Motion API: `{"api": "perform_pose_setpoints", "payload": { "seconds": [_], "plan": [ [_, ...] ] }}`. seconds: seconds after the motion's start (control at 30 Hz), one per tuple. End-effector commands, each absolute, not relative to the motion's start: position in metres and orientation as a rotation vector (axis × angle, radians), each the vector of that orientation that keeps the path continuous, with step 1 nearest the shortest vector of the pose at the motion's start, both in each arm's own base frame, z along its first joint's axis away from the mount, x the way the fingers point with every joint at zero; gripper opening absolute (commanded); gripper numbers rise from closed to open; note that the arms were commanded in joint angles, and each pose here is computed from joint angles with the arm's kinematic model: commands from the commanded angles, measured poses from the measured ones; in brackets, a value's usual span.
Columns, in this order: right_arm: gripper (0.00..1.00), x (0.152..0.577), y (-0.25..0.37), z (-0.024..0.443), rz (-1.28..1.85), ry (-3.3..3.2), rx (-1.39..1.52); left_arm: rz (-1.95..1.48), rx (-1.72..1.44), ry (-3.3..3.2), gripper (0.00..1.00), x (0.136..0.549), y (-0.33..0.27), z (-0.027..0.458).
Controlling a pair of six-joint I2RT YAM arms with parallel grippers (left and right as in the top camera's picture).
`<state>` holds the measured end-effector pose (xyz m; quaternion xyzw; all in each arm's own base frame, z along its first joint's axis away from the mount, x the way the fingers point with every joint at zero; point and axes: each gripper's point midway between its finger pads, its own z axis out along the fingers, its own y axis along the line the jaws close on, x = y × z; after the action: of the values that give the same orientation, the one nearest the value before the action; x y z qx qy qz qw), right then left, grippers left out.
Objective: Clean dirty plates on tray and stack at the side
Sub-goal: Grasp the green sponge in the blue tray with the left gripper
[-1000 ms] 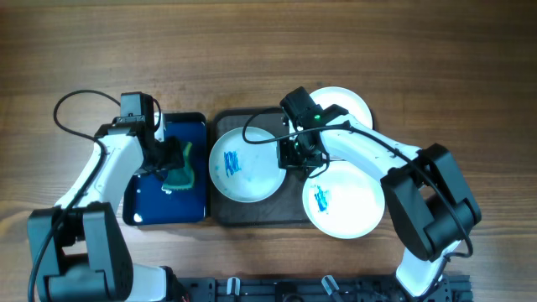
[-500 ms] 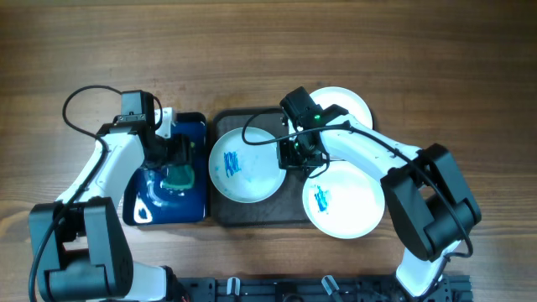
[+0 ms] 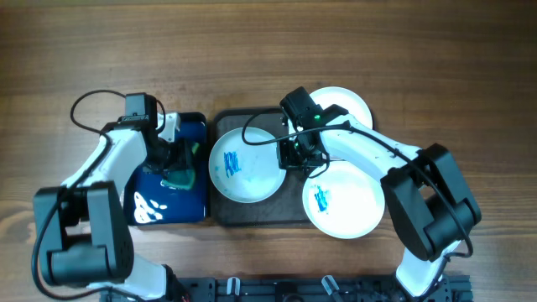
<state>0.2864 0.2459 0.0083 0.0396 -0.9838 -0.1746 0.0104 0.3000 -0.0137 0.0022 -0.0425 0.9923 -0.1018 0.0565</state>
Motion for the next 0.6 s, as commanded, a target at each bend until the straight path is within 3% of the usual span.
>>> {"api": "perform_pose_setpoints", "payload": {
  "seconds": [0.0,0.03,0.07,0.57],
  "plan": [
    [0.06,0.286,0.248,0.004,-0.535,-3.070,0.158,-0.336,-0.143,3.102,0.27,0.281,-0.016,-0.018],
    [0.06,0.286,0.248,0.004,-0.535,-3.070,0.158,-0.335,-0.143,3.099,0.12,0.282,-0.016,-0.019],
    [0.06,0.286,0.248,0.004,-0.534,-3.069,0.158,-0.336,-0.142,3.099,0.04,0.282,-0.016,-0.019],
    [0.06,0.285,0.248,0.004,-0.533,-3.068,0.161,-0.424,-0.164,3.108,0.04,0.277,-0.026,0.002]
  ]
}}
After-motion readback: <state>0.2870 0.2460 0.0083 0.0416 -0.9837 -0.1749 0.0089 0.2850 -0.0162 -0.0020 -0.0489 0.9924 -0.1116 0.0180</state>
